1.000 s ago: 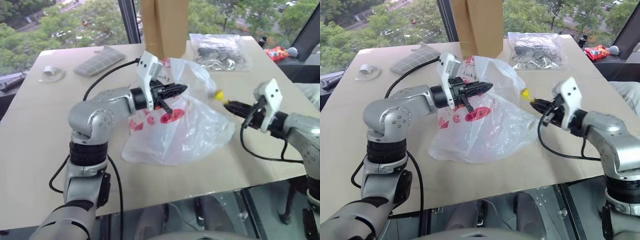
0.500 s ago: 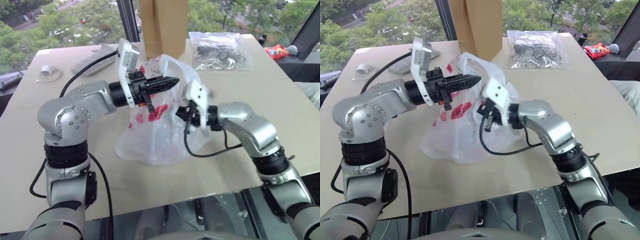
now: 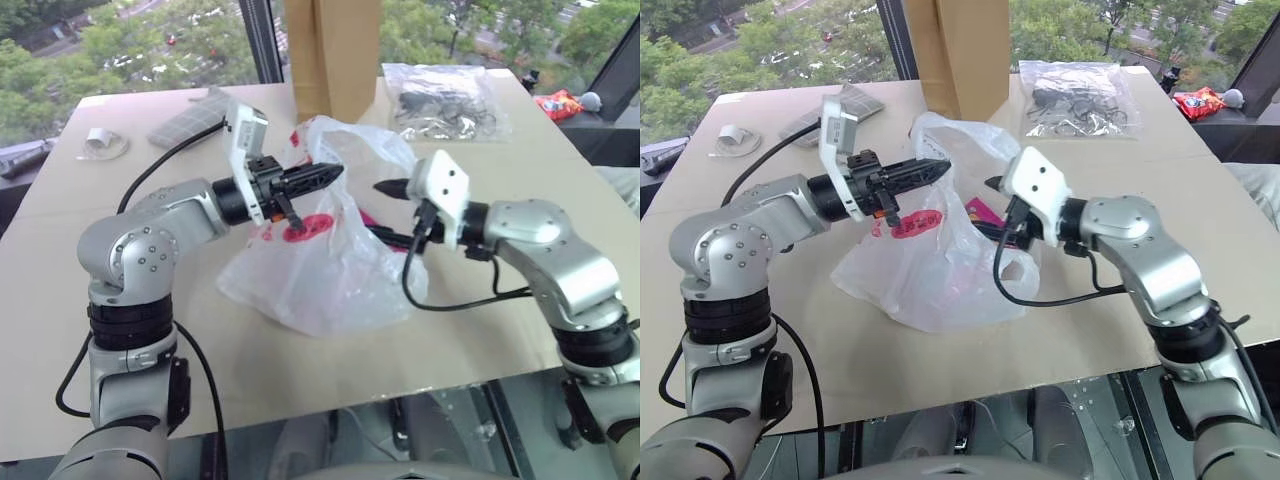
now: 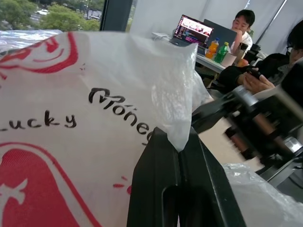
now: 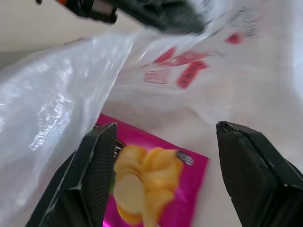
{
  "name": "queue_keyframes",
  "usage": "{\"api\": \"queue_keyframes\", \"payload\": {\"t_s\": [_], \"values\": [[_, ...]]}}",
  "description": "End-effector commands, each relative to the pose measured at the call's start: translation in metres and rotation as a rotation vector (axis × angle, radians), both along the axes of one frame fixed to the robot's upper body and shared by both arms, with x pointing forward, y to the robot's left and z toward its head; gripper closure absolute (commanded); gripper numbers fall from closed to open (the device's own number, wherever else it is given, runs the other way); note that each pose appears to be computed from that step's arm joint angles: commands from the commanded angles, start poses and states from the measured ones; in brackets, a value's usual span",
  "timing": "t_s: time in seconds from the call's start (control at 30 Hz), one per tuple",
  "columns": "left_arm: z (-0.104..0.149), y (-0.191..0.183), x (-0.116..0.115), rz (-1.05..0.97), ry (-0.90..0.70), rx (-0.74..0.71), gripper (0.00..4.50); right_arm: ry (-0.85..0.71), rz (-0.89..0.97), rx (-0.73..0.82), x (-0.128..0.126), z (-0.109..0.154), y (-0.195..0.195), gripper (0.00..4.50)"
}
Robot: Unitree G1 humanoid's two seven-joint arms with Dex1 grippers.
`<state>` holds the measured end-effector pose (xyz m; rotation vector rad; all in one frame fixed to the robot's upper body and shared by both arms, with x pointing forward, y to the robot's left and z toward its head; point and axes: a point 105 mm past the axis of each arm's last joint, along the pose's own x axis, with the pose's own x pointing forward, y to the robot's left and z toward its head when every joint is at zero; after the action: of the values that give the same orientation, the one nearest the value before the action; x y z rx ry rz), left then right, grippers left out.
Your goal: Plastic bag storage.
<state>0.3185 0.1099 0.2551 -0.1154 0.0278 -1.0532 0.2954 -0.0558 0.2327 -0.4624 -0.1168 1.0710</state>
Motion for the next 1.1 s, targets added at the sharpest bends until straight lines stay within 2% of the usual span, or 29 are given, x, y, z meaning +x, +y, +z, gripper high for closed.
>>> {"api": "queue_keyframes", "payload": {"t_s": [0.03,0.17,0.33,0.57,0.63,0.73,0.77,0.8,0.87,0.9,0.97,1.07,1.1], "values": [[0.008,-0.001,0.002,0.004,-0.046,0.001,4.50,-0.038,-0.039,0.026,-0.014,0.018,-0.012,1.13],[0.009,-0.005,0.007,0.007,-0.049,0.000,4.50,-0.046,-0.142,0.041,-0.010,0.021,-0.025,1.13],[0.012,-0.008,0.008,0.001,-0.060,0.001,4.50,-0.070,-0.329,0.098,0.025,0.028,-0.034,1.13],[0.013,-0.008,0.007,0.002,-0.070,0.005,4.50,-0.062,-0.407,0.102,0.051,0.023,-0.034,1.13],[0.012,-0.008,0.006,0.004,-0.072,0.008,4.50,-0.062,-0.402,0.108,0.053,0.024,-0.034,1.65],[0.012,-0.008,0.006,0.012,-0.074,0.007,4.50,-0.064,-0.384,0.119,0.053,0.027,-0.033,2.94],[0.011,-0.008,0.007,0.017,-0.074,0.008,4.50,-0.066,-0.380,0.122,0.052,0.028,-0.033,3.13],[0.012,-0.007,0.007,0.011,-0.066,-0.014,4.50,-0.069,-0.377,0.125,0.052,0.030,-0.033,3.77],[0.016,-0.006,0.003,-0.012,-0.056,-0.057,4.50,-0.076,-0.375,0.132,0.052,0.033,-0.034,4.42],[0.019,-0.005,0.000,-0.036,-0.043,-0.076,3.97,-0.078,-0.376,0.137,0.052,0.035,-0.034,4.50],[0.020,-0.005,-0.006,-0.073,-0.025,-0.073,3.38,-0.083,-0.377,0.142,0.053,0.038,-0.035,4.50],[0.022,0.001,-0.010,-0.083,0.005,-0.075,1.97,-0.088,-0.385,0.150,0.055,0.040,-0.037,4.50],[0.021,0.000,-0.019,-0.138,0.019,-0.063,1.65,-0.092,-0.395,0.150,0.058,0.041,-0.039,4.50]]}}
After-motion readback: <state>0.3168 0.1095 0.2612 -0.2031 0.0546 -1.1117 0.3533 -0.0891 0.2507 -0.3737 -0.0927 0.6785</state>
